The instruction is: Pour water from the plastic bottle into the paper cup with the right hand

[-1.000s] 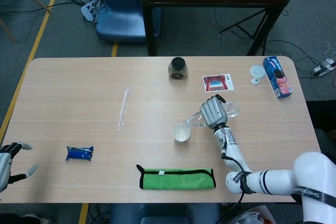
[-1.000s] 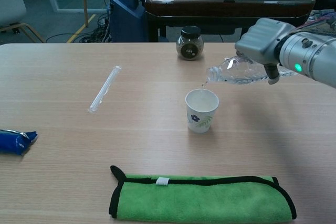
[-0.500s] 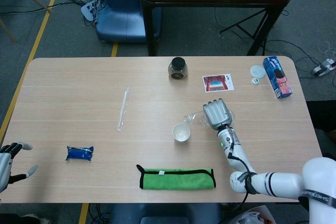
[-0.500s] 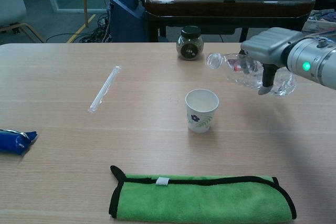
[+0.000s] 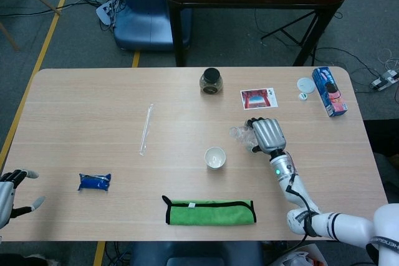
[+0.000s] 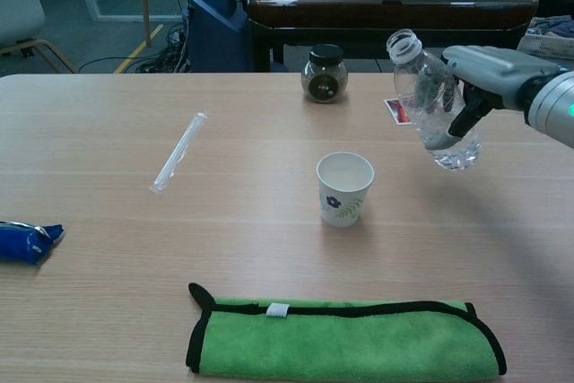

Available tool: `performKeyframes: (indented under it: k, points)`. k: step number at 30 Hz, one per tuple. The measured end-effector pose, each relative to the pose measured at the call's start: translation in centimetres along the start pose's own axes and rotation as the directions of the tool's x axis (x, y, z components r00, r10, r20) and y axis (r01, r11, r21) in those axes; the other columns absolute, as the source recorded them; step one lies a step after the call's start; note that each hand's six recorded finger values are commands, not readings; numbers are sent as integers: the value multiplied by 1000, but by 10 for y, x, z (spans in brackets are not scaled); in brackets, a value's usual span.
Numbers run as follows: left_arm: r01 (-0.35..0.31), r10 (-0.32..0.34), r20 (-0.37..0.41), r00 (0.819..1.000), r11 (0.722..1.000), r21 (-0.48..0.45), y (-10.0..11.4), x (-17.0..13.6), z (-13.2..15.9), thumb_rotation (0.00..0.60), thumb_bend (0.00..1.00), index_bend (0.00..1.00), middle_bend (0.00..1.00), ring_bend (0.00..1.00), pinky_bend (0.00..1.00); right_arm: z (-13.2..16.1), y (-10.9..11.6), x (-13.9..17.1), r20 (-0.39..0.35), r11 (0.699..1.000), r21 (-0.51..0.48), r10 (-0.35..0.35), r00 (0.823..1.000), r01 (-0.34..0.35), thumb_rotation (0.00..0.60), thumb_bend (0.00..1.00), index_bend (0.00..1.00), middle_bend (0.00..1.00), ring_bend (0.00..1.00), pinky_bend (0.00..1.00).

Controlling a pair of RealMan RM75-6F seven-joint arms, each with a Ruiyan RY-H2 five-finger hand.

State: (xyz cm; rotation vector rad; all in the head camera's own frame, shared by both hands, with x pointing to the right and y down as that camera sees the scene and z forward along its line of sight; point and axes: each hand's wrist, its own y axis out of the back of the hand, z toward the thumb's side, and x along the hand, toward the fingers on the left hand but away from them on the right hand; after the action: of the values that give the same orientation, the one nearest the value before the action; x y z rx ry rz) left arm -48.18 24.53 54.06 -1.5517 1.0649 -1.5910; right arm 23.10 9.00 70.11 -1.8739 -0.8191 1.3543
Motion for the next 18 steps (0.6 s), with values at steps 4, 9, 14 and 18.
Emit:
performKeyframes:
  k: [4, 9, 14, 18]
  points:
    - [4, -4, 5, 1000, 1000, 6, -1, 0, 1, 600, 135, 410, 388, 388, 592, -7, -4, 7, -17, 990, -134, -35, 999, 33, 600, 236, 669, 673, 564, 538]
    - [2, -2, 2, 1000, 1000, 5, -1, 0, 1, 600, 135, 412, 388, 387, 592, -18, -13, 14, -22, 965, -258, -64, 998, 56, 600, 232, 668, 673, 564, 538]
    - [7, -7, 4, 1000, 1000, 7, -2, 0, 1, 600, 135, 413, 388, 388, 592, -27, -24, 19, -7, 927, -372, -65, 998, 58, 600, 230, 668, 672, 564, 538]
    - [13, -13, 6, 1000, 1000, 9, -4, 0, 1, 600, 135, 413, 388, 387, 592, -32, -32, 21, 0, 878, -476, -42, 999, 37, 600, 229, 668, 672, 564, 538]
